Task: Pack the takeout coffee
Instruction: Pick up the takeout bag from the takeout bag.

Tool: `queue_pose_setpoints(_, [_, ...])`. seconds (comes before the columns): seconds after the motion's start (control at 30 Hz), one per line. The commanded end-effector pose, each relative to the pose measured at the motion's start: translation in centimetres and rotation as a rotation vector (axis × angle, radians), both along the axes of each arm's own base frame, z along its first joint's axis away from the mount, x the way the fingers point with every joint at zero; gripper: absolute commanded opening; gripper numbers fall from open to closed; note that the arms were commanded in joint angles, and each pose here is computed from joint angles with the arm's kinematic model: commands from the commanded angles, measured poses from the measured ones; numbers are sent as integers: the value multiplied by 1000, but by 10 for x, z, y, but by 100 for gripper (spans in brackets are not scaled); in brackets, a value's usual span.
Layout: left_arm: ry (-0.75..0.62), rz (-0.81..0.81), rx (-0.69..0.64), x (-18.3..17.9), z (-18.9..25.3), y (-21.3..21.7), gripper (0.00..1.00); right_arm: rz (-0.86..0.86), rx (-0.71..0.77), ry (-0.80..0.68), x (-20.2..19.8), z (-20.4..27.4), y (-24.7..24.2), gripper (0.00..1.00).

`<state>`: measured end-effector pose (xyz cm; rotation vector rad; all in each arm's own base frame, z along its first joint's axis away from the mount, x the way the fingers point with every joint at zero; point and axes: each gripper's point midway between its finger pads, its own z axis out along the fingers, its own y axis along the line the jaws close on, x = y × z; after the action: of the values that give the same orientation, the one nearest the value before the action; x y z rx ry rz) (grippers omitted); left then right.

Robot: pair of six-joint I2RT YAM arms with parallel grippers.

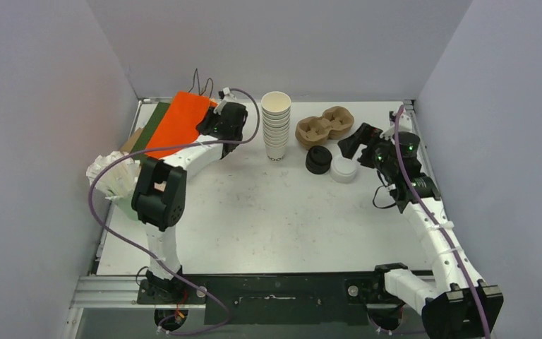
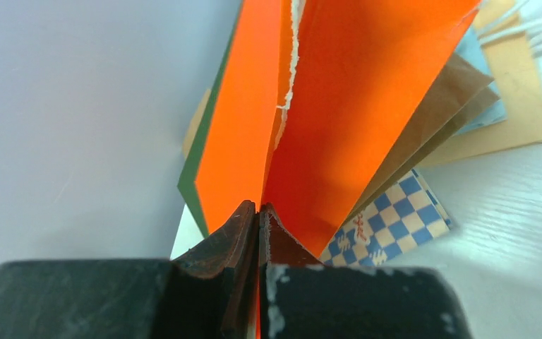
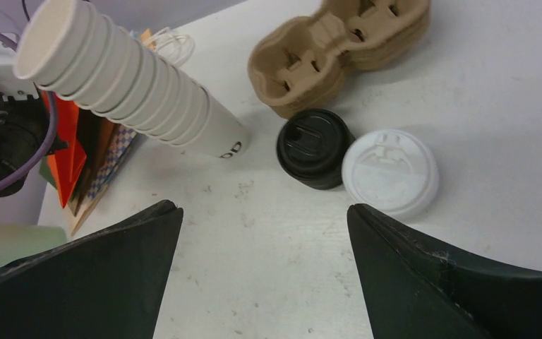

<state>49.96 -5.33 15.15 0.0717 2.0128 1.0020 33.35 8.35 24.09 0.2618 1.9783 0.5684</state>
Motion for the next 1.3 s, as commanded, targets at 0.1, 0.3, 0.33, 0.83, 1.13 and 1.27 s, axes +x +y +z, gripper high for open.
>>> queue_pose_setpoints(0.1, [-303, -35, -277, -49, 87, -16, 0, 103, -19, -139, 5, 70, 64, 89])
queue_pose_setpoints(0.3, [-382, -144, -503, -87, 109, -29, 0, 209, -20, -187, -4, 104, 116, 87])
queue_pose_setpoints(0.33, [-402, -164, -536, -94, 117, -30, 0, 224, -18, -197, -6, 109, 124, 86])
queue_pose_setpoints(0.83, [-379, -461, -950, -186, 152, -63, 0, 402, 5, -264, -14, 142, 224, 85])
queue_pose_setpoints(1.13, [-312, -623, -1044, -241, 168, -68, 0, 467, 9, -310, -7, 151, 249, 85])
queue_pose_setpoints(1.27, [-214, -692, -1075, -261, 164, -79, 0, 481, 4, -345, -4, 160, 252, 85])
